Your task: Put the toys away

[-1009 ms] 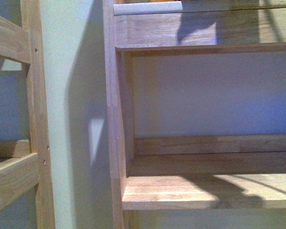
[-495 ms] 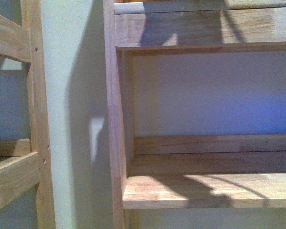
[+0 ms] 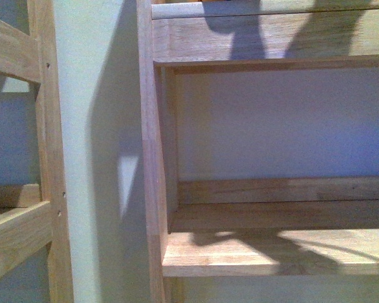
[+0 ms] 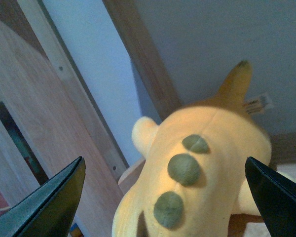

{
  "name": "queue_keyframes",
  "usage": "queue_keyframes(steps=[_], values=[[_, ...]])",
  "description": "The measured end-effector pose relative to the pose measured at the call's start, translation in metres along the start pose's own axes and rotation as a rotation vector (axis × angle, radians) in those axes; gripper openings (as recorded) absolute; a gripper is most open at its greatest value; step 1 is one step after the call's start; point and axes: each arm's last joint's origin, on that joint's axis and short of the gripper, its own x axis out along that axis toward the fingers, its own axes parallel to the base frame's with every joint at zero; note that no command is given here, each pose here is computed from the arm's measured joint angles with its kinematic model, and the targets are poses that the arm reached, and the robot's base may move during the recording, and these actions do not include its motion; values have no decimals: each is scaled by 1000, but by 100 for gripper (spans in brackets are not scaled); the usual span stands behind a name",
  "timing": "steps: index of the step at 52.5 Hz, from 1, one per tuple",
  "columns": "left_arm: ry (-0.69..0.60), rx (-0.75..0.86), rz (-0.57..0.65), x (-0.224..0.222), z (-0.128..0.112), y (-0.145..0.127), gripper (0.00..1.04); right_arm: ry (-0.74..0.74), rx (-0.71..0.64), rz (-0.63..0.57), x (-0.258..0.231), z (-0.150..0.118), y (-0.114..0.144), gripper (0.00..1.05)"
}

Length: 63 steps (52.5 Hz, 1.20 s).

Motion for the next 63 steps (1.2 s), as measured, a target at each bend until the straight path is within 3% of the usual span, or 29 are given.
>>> queue_keyframes(steps=[13,19,27,36,42,49,55,63], values=[[0,0,0,0,0,0,98,-95,-57,-78,-49,22,1,98],[0,0,0,0,0,0,98,-152,-202,-204,-83,23,5,98],[0,0,0,0,0,0,98,-191,-414,-278,-139,14,11,98],[0,0,0,0,0,0,98,-151,-493,-314,-200,-13,9,98],[0,0,0,0,0,0,98,-63,-464,-338,-252,-59,4,98],[0,0,0,0,0,0,98,-34,-436,-342,-278,-100,3,98],[0,0,0,0,0,0,98,234,-479,-532,-288,-129,-10,76],[0,0,0,0,0,0,98,276,-517,-537,-306,-166,-28,45]])
